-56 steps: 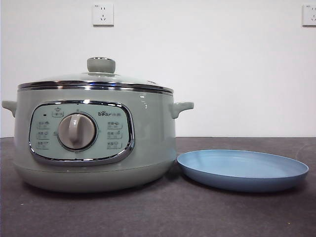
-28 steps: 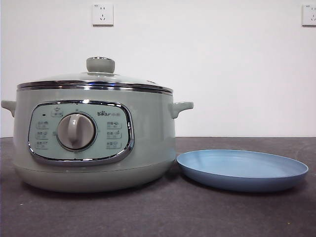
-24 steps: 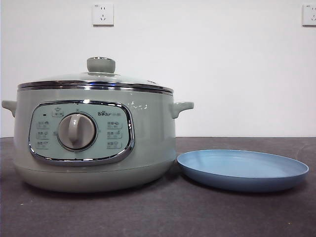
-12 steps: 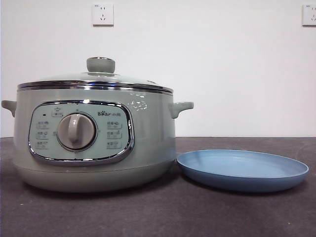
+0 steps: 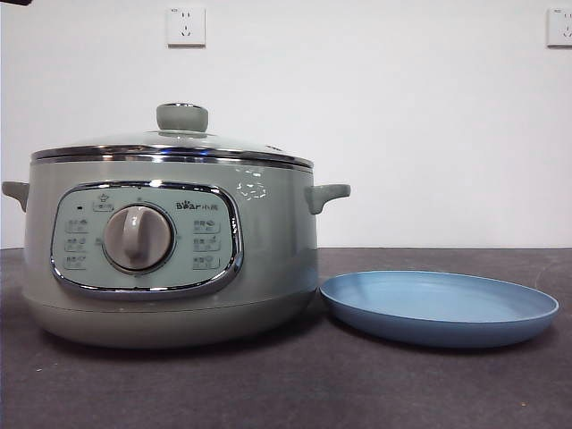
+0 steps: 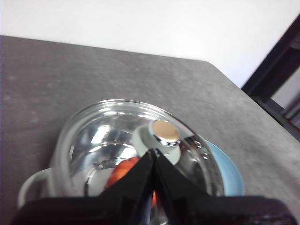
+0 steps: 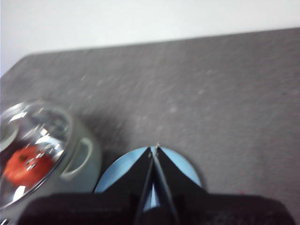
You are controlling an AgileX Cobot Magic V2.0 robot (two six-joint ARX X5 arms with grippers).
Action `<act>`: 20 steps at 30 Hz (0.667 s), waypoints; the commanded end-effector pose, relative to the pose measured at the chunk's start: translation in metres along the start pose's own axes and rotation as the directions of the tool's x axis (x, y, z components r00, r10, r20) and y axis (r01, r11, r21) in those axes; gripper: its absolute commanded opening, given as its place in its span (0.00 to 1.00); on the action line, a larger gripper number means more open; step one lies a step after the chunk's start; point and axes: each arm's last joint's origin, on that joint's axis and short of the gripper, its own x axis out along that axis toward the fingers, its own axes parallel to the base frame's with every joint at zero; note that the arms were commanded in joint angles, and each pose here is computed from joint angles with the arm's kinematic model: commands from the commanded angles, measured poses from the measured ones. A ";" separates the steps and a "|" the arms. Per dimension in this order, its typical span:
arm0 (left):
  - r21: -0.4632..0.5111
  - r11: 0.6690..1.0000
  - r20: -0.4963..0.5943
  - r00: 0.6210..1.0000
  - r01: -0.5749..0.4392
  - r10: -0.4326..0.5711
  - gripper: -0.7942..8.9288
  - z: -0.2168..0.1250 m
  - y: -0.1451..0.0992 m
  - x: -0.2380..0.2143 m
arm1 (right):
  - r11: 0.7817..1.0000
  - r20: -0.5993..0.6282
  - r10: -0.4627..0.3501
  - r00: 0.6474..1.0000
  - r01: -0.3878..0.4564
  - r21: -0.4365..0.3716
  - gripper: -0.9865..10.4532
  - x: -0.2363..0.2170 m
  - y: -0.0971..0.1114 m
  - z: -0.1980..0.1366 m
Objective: Take the pumpkin out from the steamer,put the pumpkin in the blue plate,close the lid
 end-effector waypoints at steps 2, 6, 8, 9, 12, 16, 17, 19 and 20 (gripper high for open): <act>0.029 0.999 0.002 1.000 0.029 -0.029 0.10 0.006 -0.002 0.001 | 0.998 -0.043 0.042 0.998 -0.043 -0.035 0.13 0.005 0.001 0.010; 0.015 1.000 0.003 1.000 0.018 -0.018 0.46 0.006 -0.002 0.001 | 0.999 -0.057 0.040 0.998 -0.041 -0.021 0.40 0.009 0.000 0.012; -0.005 1.000 0.002 1.000 0.021 -0.021 0.51 0.006 -0.003 0.001 | 0.999 -0.062 0.040 0.997 -0.040 -0.008 0.48 0.010 0.000 0.012; -0.012 1.000 0.001 1.000 0.024 -0.024 0.51 0.006 -0.003 0.002 | 0.999 -0.064 0.039 0.997 -0.040 -0.005 0.50 0.010 0.000 0.012; -0.022 0.999 0.003 0.999 0.034 -0.034 0.51 0.006 -0.005 0.003 | 0.999 -0.070 0.039 0.997 -0.039 0.000 0.50 0.010 0.000 0.011; -0.020 0.999 -0.017 0.999 0.031 -0.031 0.50 0.014 -0.008 0.010 | 0.999 -0.079 0.041 0.996 -0.039 0.019 0.50 0.010 0.000 0.010; -0.016 0.999 -0.026 0.999 0.030 -0.031 0.50 0.017 -0.009 0.013 | 0.999 -0.079 0.041 0.996 -0.039 0.023 0.50 0.010 0.000 0.010; 0.008 1.000 -0.050 0.998 0.028 -0.028 0.50 0.025 -0.013 0.020 | 0.999 -0.079 0.042 0.996 -0.039 0.032 0.50 0.010 0.000 0.010; 0.023 0.999 -0.065 0.998 0.025 -0.024 0.50 0.029 -0.015 0.023 | 0.999 -0.080 0.042 0.996 -0.039 0.035 0.50 0.010 0.000 0.010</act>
